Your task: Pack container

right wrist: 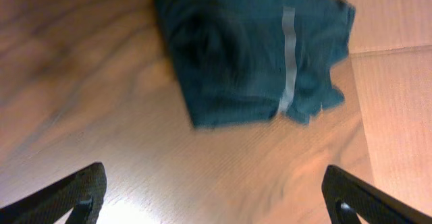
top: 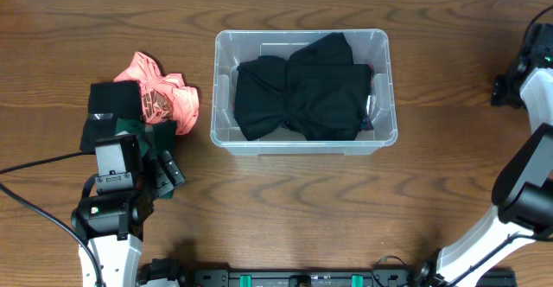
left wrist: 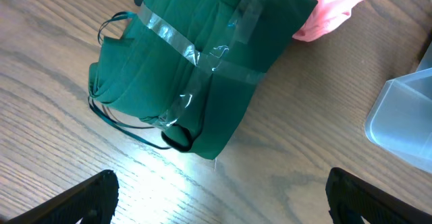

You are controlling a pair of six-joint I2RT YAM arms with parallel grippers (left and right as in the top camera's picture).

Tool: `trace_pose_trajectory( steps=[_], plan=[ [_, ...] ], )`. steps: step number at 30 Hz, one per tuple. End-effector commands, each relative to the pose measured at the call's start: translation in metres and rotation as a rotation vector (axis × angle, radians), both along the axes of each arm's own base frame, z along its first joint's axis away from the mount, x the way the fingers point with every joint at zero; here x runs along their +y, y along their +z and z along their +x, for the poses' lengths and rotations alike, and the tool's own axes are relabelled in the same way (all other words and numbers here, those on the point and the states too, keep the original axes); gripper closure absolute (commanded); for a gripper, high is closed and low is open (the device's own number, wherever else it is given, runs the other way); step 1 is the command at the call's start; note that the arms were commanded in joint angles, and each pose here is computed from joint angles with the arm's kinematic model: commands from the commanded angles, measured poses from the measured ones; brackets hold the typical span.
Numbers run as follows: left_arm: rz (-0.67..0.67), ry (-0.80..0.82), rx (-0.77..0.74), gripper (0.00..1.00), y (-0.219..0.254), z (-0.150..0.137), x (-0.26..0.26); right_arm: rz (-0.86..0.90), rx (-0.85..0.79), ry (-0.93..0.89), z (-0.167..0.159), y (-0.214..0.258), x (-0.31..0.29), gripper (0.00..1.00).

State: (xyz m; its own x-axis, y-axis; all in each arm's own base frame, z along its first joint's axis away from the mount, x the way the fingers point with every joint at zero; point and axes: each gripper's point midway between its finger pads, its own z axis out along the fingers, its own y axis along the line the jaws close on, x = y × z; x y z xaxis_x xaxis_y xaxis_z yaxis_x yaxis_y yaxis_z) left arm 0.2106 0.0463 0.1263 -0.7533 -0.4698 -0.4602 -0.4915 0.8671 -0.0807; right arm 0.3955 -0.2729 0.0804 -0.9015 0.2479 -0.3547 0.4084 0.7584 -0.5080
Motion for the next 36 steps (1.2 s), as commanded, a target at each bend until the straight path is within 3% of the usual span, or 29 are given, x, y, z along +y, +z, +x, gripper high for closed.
trace_pose_trajectory(
  steps=[1, 13, 14, 16, 18, 19, 21, 25, 28, 36],
  plan=[
    [0.0, 0.01, -0.015, 0.02, 0.005, 0.002, 0.002, 0.016, 0.036, 0.073, 0.005, -0.021, -0.014, 0.01],
    [0.003, 0.01, -0.034, 0.02, 0.007, 0.006, 0.002, -0.041, 0.053, 0.16, 0.021, -0.081, -0.059, 0.01],
    [0.003, 0.01, -0.036, 0.02, 0.008, 0.007, 0.002, -0.039, 0.052, 0.152, 0.02, -0.086, -0.062, 0.04],
    [0.004, 0.01, -0.04, 0.02, 0.008, 0.008, 0.002, -0.03, 0.051, 0.133, 0.016, -0.093, -0.064, 0.21],
    [0.004, 0.01, -0.041, 0.02, 0.008, 0.008, 0.002, -0.02, 0.031, 0.099, 0.015, -0.094, -0.065, 0.5],
    [0.004, 0.01, -0.041, 0.02, 0.008, 0.008, 0.002, -0.017, 0.021, 0.085, 0.015, -0.093, -0.064, 0.73],
    [0.004, 0.01, -0.04, 0.02, 0.008, 0.008, 0.002, -0.008, 0.014, 0.071, 0.014, -0.091, -0.061, 0.98],
    [0.004, 0.01, -0.04, 0.02, 0.008, 0.008, 0.002, 0.016, -0.015, 0.059, 0.021, -0.072, -0.04, 0.99],
    [0.004, 0.01, -0.04, 0.02, 0.008, 0.008, 0.002, 0.071, -0.085, 0.148, 0.043, -0.042, -0.004, 0.99],
    [0.003, 0.01, -0.036, 0.02, 0.008, 0.007, 0.002, 0.069, -0.342, 0.517, 0.095, 0.105, 0.138, 0.99]
  ],
)
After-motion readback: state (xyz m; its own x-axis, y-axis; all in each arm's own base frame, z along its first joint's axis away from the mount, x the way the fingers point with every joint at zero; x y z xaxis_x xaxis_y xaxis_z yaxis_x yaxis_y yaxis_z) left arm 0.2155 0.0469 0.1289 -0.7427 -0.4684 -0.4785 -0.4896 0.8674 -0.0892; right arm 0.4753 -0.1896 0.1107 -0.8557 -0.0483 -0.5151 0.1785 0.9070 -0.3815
